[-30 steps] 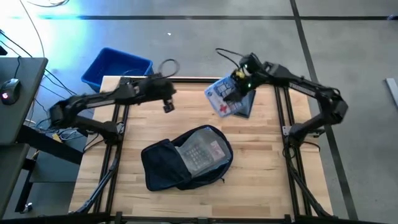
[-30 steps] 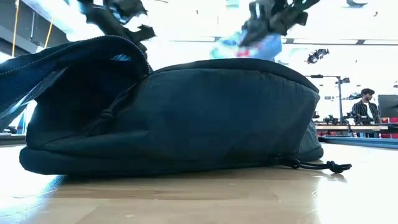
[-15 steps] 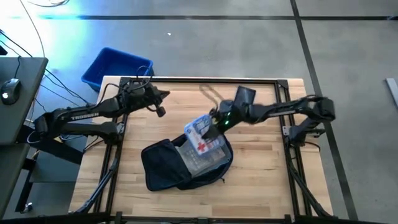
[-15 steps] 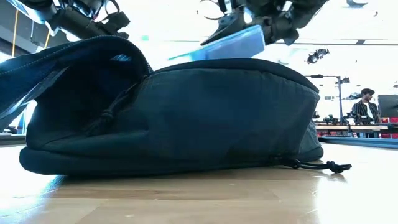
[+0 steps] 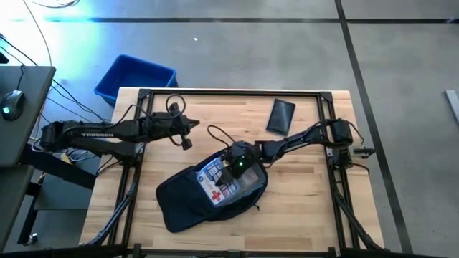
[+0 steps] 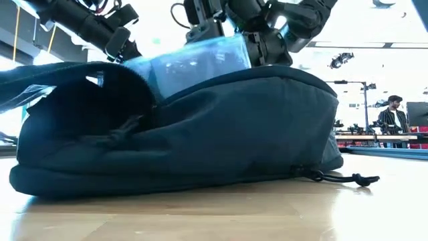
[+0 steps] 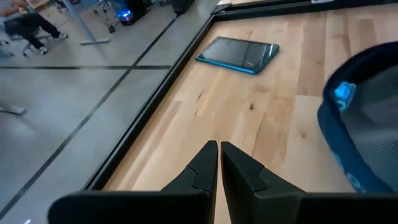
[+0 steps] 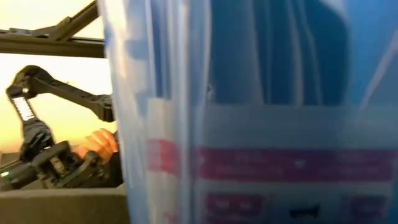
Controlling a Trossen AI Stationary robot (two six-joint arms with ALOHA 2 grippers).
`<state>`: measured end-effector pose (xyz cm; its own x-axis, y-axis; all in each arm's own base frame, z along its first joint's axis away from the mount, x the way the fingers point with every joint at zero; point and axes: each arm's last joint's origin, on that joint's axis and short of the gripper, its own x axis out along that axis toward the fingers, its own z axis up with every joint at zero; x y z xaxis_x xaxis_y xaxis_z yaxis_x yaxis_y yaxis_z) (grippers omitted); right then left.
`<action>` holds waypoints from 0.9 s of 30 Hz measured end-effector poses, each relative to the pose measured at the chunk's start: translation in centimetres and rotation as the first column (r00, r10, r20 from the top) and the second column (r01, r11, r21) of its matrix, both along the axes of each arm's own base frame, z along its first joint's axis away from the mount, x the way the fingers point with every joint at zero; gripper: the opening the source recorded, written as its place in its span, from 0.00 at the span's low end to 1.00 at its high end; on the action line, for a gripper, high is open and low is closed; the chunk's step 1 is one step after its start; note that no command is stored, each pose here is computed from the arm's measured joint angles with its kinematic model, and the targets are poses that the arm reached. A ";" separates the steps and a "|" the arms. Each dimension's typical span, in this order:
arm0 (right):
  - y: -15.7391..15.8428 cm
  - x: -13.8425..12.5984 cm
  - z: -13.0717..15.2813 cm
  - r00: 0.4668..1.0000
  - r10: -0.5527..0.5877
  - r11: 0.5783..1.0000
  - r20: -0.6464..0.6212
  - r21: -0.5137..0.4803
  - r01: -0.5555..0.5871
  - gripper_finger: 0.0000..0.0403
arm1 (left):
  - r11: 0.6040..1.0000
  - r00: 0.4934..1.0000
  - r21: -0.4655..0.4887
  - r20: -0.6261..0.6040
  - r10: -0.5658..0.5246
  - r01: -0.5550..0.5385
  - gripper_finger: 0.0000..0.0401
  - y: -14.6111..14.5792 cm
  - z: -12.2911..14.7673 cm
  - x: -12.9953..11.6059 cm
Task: Unpack backpack
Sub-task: Put the blue first aid kit in the black backpack
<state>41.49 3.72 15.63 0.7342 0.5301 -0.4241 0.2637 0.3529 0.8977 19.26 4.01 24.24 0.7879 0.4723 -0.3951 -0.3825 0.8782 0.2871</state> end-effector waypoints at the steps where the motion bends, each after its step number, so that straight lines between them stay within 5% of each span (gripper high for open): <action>1: -0.2 -0.1 0.1 1.000 0.002 1.000 -0.001 -0.012 -0.002 0.30 | 1.000 1.000 0.004 0.001 -0.002 0.002 0.00 -0.2 0.0 0.0; 7: -1.0 -0.9 1.6 0.999 -0.027 0.996 -0.025 -0.083 0.025 0.30 | 1.000 1.000 0.026 -0.018 0.018 -0.018 0.00 -0.6 -0.1 0.0; 18: -0.6 -0.7 0.2 0.996 -0.058 0.993 -0.062 -0.110 0.051 0.30 | 1.000 1.000 0.009 -0.007 0.015 -0.015 0.00 -0.7 -0.1 0.0; 21: -0.8 -0.6 0.3 0.999 -0.035 0.986 -0.008 -0.161 0.033 0.40 | 1.000 1.000 0.007 -0.006 0.017 -0.017 0.00 -0.7 -0.1 0.0; 27: -1.1 -0.6 0.4 0.998 0.051 0.979 0.035 -0.200 -0.043 0.75 | 1.000 1.000 -0.005 0.000 0.021 -0.021 0.00 -0.7 -0.1 0.0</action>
<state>40.88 2.60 15.99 0.7289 0.4725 -0.4955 0.2079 0.5368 0.8177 19.29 3.27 24.15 0.7781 0.4863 -0.3976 -0.4004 0.8717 0.2825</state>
